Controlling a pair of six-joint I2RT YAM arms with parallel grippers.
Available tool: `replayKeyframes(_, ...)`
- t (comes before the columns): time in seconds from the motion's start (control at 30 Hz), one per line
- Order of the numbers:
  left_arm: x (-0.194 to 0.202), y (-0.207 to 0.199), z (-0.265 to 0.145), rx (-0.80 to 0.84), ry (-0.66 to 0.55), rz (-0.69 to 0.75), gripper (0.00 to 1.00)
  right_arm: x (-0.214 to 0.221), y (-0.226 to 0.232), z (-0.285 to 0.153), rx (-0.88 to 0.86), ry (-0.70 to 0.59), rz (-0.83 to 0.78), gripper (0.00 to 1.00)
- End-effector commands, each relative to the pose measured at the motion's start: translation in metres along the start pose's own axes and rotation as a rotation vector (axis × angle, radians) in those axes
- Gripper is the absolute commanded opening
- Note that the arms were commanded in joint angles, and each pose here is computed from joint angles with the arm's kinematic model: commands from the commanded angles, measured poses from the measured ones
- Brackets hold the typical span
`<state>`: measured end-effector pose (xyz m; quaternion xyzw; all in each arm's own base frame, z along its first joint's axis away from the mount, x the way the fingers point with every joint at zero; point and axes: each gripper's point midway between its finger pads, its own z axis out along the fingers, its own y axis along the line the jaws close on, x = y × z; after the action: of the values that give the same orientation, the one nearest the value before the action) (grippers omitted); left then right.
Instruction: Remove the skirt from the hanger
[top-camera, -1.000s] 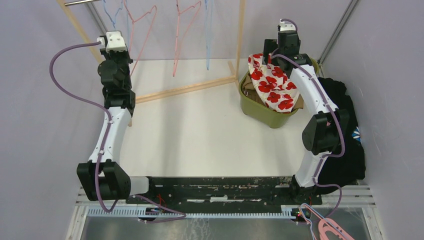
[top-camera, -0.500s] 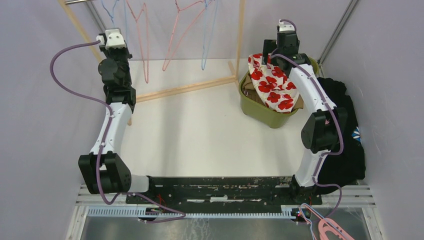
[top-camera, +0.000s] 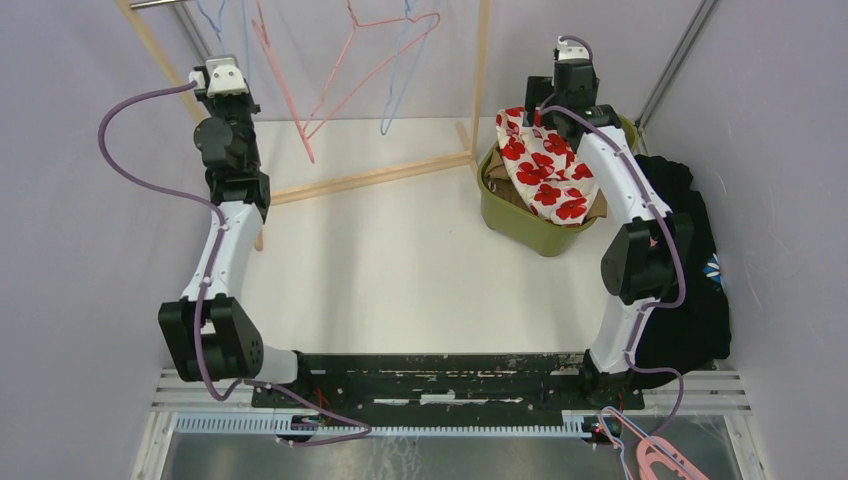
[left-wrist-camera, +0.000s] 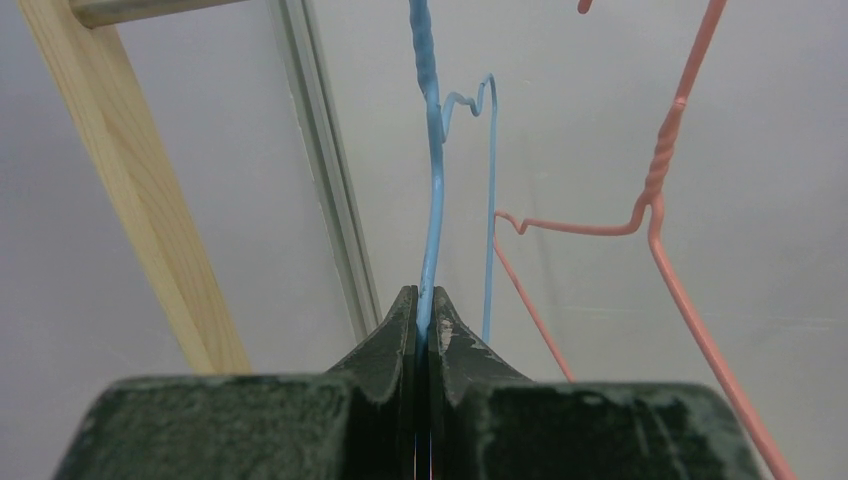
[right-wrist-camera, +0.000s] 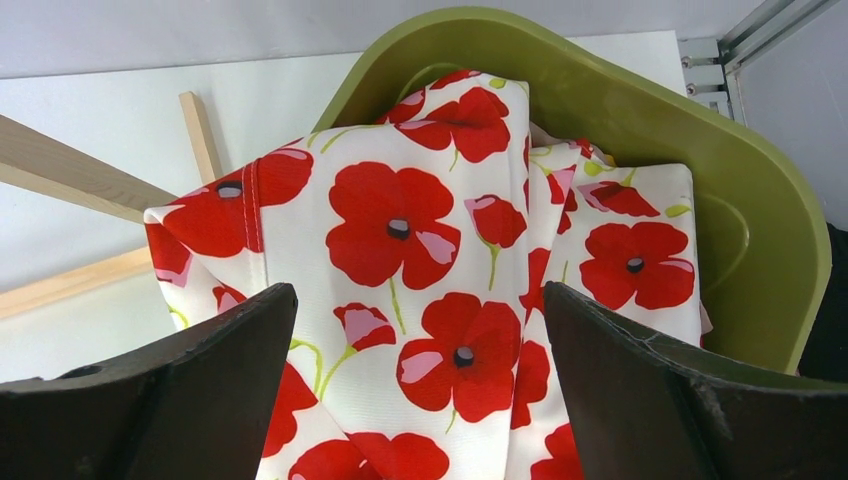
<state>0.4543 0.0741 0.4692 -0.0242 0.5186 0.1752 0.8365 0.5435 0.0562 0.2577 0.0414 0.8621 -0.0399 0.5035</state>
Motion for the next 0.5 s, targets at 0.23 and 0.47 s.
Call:
replayKeyframes(0.23, -0.004, 0.017, 0.037, -0.061, -0.069, -0.051, 0.03, -0.027, 0.002, -0.001, -0.023, -0.070, 0.038, 1.00)
replayKeyframes(0.47, 0.035, 0.022, 0.044, -0.093, 0.036, -0.065, 0.03, -0.024, 0.001, 0.002, -0.029, -0.060, 0.047, 1.00)
